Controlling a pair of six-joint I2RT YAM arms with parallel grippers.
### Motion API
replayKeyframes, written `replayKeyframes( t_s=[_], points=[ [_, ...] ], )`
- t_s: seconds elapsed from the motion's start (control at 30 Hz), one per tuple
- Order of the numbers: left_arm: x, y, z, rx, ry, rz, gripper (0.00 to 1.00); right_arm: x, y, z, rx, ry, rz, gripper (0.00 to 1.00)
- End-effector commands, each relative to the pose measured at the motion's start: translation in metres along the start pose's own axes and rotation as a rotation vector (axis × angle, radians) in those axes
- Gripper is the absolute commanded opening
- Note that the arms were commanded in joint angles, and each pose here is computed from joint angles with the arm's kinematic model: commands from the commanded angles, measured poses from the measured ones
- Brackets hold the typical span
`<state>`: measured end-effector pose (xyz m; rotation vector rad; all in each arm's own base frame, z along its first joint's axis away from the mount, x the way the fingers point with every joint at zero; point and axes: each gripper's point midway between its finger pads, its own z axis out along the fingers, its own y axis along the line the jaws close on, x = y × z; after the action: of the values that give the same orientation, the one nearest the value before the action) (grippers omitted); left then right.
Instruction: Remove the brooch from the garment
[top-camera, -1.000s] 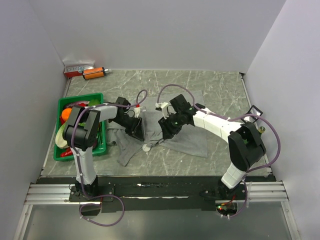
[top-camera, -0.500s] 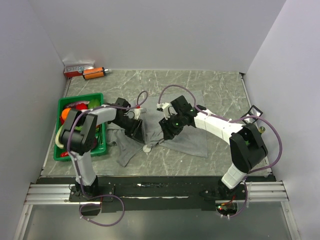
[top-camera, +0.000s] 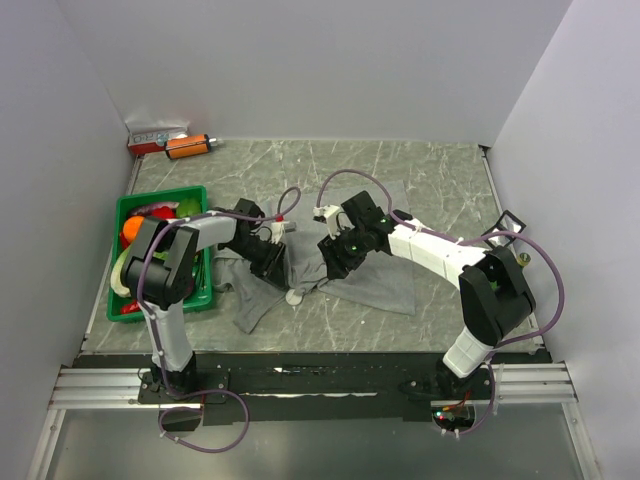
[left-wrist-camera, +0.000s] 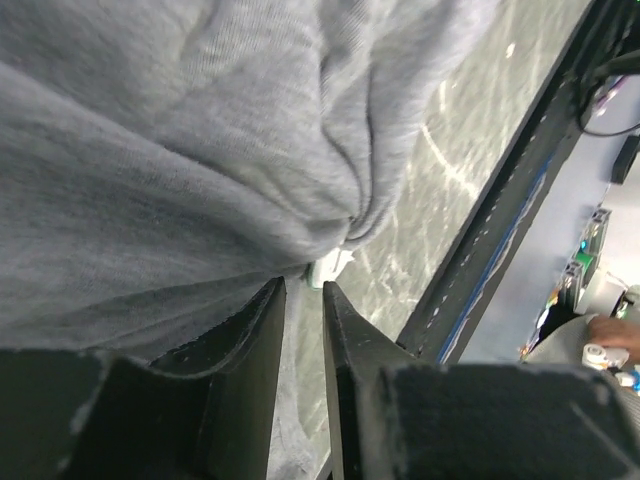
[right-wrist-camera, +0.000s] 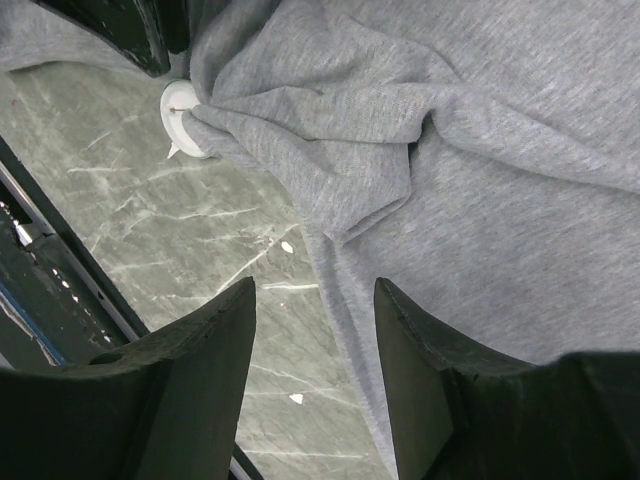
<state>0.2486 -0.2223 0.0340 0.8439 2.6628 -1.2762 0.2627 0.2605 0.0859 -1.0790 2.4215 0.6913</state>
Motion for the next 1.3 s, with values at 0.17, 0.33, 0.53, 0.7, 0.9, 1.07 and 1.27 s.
replayKeyframes(
  t_s=[0.17,0.33,0.53,0.7,0.9,1.07,1.27],
  points=[
    [-0.006,-0.005,0.012,0.031,0.037,0.061,0.32,-0.014,-0.003,-0.005,0.025,-0.046,-0.032,0.58],
    [-0.007,-0.003,0.018,0.053,0.049,0.044,0.31,-0.012,-0.004,-0.004,0.029,-0.039,-0.030,0.59],
    [-0.008,-0.007,0.020,0.087,0.060,0.066,0.29,-0.009,-0.005,-0.003,0.031,-0.033,-0.030,0.59],
    [-0.013,-0.022,0.014,0.171,0.033,0.133,0.26,-0.006,-0.005,-0.001,0.027,-0.026,-0.030,0.59],
    [-0.011,-0.023,0.019,0.192,0.046,0.100,0.30,-0.005,-0.005,-0.001,0.027,-0.025,-0.029,0.59],
    [-0.010,-0.011,0.026,0.140,0.063,0.081,0.30,-0.003,-0.005,-0.002,0.029,-0.021,-0.029,0.59],
    [-0.004,-0.011,0.030,0.144,0.080,0.077,0.25,0.000,-0.005,-0.003,0.030,-0.019,-0.030,0.59]
  ],
)
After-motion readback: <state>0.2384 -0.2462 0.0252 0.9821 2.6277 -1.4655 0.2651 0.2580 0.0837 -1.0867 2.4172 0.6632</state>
